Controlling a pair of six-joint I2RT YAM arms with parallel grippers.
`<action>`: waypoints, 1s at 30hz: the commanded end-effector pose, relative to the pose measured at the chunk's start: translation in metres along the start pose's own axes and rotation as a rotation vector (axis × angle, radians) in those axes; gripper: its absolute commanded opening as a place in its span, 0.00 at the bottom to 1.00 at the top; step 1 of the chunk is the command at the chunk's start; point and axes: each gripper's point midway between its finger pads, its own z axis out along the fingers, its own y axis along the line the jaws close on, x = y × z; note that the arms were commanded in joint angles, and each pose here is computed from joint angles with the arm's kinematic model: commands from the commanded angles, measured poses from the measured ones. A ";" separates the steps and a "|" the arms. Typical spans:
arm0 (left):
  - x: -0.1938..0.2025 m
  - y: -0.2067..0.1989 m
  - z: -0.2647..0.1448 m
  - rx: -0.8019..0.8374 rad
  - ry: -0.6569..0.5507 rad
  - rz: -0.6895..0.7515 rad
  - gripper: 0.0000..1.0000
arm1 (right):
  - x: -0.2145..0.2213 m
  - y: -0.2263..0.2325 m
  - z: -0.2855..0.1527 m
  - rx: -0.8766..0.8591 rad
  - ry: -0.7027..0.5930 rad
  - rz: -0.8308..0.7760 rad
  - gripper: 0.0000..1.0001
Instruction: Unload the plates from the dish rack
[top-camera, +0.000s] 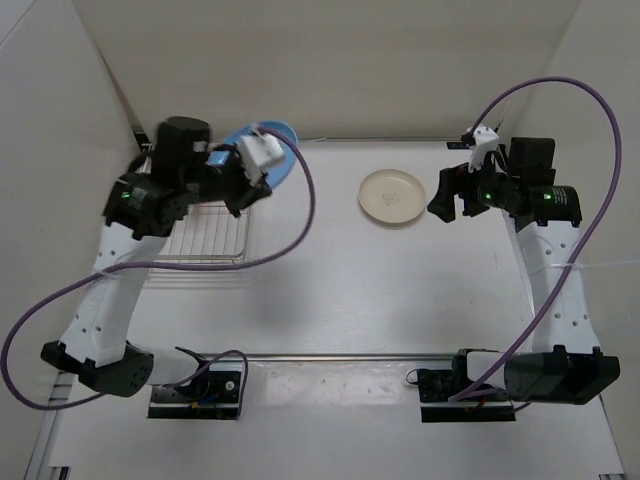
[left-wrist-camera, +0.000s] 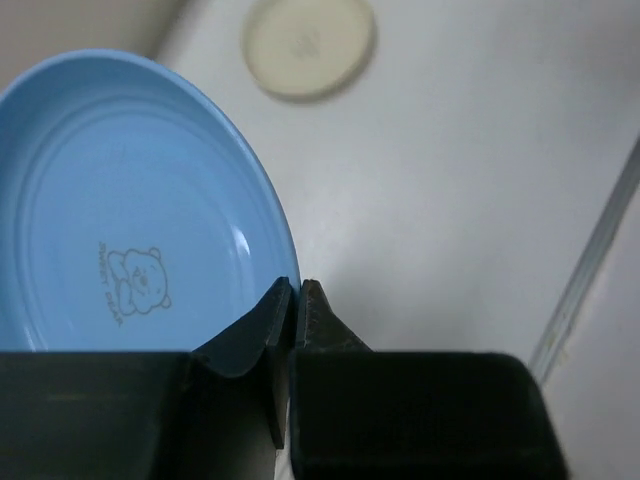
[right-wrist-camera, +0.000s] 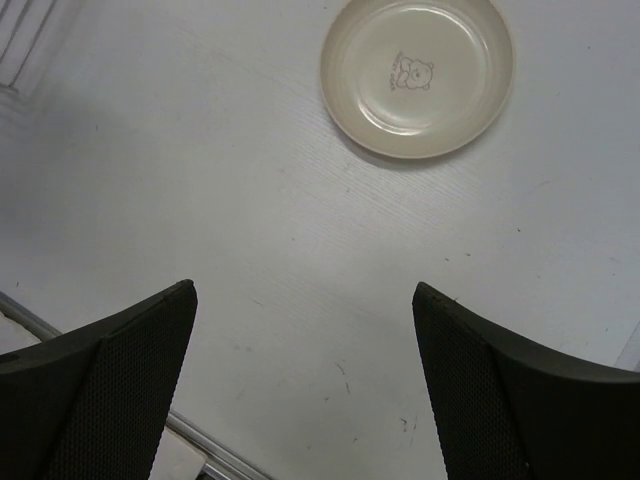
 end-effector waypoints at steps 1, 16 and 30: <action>0.081 -0.032 0.024 0.042 0.380 0.080 0.11 | -0.020 0.021 -0.020 -0.055 -0.066 -0.104 0.91; 0.075 -0.129 0.081 0.015 0.582 1.087 0.11 | -0.034 0.060 0.001 -0.155 -0.052 -0.197 0.87; 0.026 -0.196 0.116 0.021 0.369 1.210 0.11 | -0.053 0.081 0.001 -0.245 -0.165 -0.241 0.86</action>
